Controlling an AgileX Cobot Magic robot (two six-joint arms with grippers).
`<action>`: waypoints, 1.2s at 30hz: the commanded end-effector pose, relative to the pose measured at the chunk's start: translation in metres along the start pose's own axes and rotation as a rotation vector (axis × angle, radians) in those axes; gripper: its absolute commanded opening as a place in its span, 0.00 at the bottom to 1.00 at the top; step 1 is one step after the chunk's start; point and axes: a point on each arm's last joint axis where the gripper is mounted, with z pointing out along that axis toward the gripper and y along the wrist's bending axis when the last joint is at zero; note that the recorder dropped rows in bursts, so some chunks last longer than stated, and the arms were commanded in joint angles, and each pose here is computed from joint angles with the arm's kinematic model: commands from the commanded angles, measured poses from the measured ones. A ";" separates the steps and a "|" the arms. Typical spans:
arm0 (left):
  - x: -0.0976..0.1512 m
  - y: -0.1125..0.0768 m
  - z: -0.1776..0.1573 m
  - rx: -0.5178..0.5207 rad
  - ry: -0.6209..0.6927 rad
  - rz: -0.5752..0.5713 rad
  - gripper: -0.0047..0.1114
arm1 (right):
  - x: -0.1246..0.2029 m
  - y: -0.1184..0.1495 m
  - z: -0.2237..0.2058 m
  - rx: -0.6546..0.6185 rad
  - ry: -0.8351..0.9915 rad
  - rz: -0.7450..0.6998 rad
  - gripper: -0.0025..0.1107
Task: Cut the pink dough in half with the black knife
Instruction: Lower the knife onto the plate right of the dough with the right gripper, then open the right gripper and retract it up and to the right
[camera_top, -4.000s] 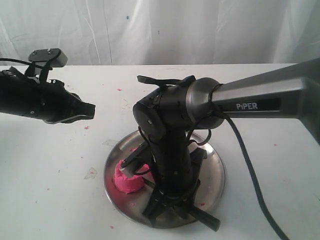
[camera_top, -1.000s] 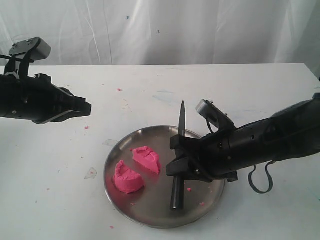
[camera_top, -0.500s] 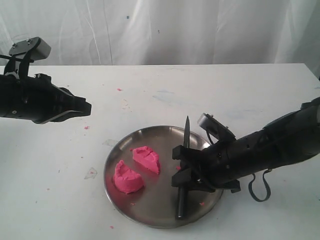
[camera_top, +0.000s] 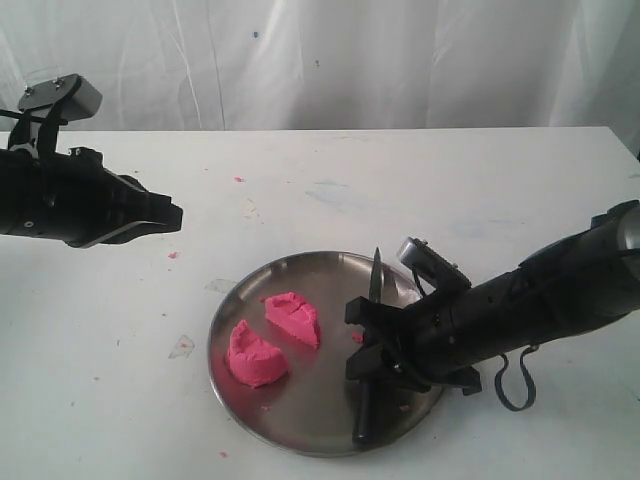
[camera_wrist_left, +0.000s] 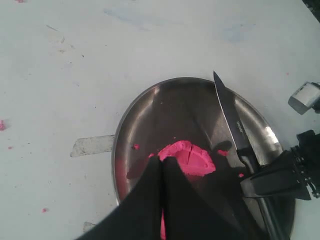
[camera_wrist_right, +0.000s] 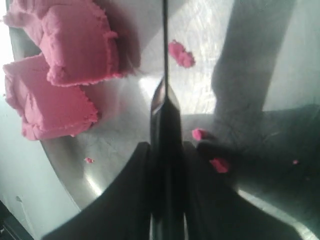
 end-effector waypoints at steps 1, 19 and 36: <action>0.000 -0.002 -0.003 0.008 -0.009 -0.008 0.04 | -0.001 -0.002 -0.002 0.016 -0.012 -0.015 0.23; 0.000 -0.002 -0.003 0.008 -0.009 -0.008 0.04 | 0.013 0.010 -0.049 0.100 -0.167 -0.155 0.26; 0.000 -0.002 -0.003 0.010 -0.008 -0.008 0.04 | 0.058 0.086 -0.171 0.053 -0.546 -0.794 0.02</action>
